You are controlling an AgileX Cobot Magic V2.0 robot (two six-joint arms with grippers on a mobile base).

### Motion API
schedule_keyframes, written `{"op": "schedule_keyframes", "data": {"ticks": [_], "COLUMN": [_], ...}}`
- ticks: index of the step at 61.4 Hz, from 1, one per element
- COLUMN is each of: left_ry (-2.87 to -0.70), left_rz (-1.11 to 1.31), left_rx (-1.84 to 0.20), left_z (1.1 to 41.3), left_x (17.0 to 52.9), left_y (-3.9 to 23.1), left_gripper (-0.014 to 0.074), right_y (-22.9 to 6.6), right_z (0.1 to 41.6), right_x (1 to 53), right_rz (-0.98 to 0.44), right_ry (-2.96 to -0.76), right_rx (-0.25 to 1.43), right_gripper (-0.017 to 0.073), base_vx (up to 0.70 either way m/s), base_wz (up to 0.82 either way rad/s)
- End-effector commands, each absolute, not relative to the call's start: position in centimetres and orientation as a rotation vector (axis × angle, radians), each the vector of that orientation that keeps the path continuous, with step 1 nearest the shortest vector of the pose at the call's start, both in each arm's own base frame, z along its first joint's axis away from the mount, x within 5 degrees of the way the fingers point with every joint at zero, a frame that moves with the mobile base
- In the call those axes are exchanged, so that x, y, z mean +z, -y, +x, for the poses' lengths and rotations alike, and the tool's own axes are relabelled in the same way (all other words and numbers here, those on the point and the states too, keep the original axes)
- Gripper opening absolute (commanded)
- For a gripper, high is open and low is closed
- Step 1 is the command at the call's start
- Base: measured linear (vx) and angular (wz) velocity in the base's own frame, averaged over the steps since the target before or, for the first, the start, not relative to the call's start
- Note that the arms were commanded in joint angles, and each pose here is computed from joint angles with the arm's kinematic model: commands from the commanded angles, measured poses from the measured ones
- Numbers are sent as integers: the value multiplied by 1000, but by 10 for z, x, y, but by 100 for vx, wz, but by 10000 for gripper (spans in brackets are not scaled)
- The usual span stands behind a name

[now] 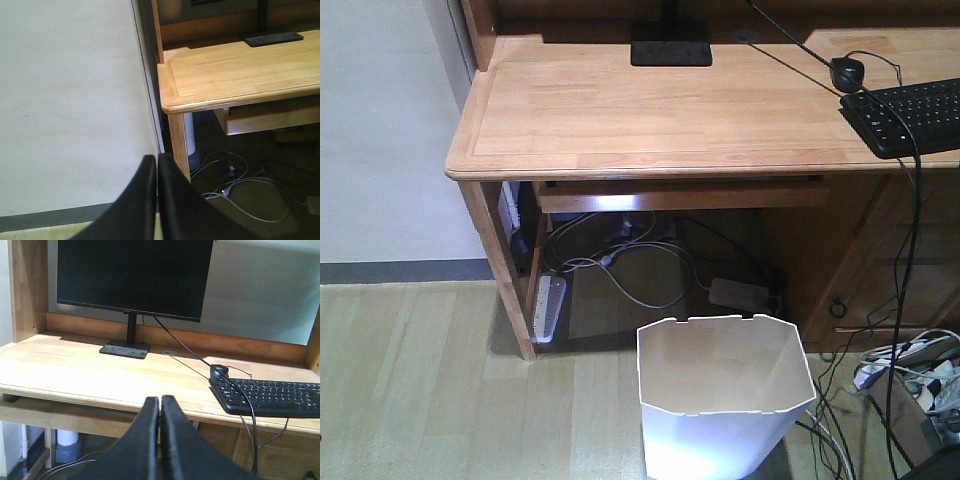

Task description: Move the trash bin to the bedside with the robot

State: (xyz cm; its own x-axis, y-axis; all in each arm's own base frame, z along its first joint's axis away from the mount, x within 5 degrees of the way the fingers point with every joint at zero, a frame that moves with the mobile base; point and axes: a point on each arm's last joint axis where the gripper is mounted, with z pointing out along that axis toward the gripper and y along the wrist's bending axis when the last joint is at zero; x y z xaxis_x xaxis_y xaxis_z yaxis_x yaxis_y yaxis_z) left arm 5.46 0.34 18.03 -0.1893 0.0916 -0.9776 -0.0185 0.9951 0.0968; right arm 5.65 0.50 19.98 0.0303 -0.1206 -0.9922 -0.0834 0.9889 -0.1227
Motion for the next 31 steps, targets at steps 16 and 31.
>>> {"op": "schedule_keyframes", "data": {"ticks": [16, 31], "left_ry": [-1706, -1706], "left_rz": [56, 56], "left_rx": [78, 78], "left_z": [56, 56], "left_x": [178, 178], "left_y": [-2, -2], "left_gripper": [-6, -6], "right_y": [-4, -3], "right_z": [56, 54], "right_x": [205, 219], "right_rz": [-151, -100], "right_ry": [-1433, -1314], "right_rx": [-42, -17], "right_gripper": [-10, -10], "base_vx": [0, 0], "base_wz": [0, 0]}}
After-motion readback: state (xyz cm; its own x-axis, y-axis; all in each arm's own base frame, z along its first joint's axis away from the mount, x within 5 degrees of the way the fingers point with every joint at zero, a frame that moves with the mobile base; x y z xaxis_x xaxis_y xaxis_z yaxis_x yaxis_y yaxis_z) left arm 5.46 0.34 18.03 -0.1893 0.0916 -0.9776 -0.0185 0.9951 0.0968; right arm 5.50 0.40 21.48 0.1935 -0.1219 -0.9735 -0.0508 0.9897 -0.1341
